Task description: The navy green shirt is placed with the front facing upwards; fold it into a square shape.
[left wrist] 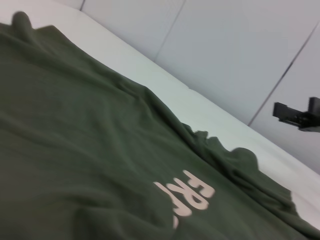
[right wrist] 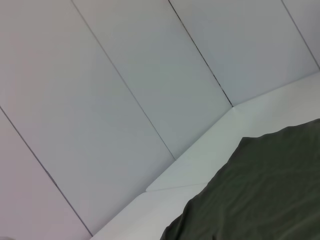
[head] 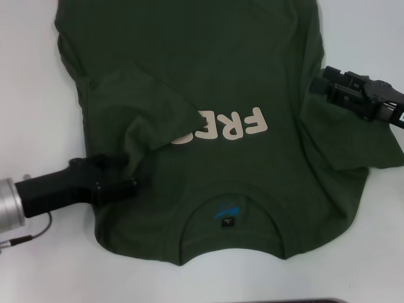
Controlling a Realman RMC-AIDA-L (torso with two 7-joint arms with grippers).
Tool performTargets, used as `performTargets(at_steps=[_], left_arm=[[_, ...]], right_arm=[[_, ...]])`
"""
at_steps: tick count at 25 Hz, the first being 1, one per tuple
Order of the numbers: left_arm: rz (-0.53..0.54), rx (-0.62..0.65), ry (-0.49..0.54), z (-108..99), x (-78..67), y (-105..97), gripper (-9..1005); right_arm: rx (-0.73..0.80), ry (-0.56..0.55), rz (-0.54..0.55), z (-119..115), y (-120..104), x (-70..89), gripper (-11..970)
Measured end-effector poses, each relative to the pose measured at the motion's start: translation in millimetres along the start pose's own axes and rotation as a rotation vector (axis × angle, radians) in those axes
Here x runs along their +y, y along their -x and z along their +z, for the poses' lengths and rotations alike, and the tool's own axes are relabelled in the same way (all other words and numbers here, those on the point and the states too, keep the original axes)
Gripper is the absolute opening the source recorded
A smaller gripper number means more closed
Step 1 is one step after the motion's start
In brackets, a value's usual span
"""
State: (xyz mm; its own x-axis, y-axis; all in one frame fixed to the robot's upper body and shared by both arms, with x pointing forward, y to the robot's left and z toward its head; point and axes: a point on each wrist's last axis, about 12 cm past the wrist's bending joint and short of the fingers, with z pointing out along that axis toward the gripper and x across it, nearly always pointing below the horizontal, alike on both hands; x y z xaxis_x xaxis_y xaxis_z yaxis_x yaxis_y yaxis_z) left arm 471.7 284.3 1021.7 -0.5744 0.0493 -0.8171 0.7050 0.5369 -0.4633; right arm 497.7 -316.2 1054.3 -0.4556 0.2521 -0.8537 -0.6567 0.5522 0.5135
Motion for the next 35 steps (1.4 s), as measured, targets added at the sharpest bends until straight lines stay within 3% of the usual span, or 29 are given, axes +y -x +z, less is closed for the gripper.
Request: performTargets(at_steps=[10, 22, 30, 35], left_arm=[[-0.012, 0.042, -0.079, 28.0, -11.2, -4.4, 843], [-0.009, 0.04, -0.078, 28.6, -10.9, -3.6, 843], [0.06, -0.128, -0.198, 14.3, -21.0, 21.0, 842], [0.067, -0.232, -0.216, 11.8, -22.7, 34.1, 842]], right_arm=[[0.001, 0.0, -0.004, 0.1, 1.5, -0.6, 699], [-0.001, 0.001, -0.006, 0.5, 0.6, -0.1, 699], [-0.001, -0.002, -0.004, 0.5, 0.5, -0.4, 698], [0.005, -0.026, 0.027, -11.0, 3.6, -3.6, 694]])
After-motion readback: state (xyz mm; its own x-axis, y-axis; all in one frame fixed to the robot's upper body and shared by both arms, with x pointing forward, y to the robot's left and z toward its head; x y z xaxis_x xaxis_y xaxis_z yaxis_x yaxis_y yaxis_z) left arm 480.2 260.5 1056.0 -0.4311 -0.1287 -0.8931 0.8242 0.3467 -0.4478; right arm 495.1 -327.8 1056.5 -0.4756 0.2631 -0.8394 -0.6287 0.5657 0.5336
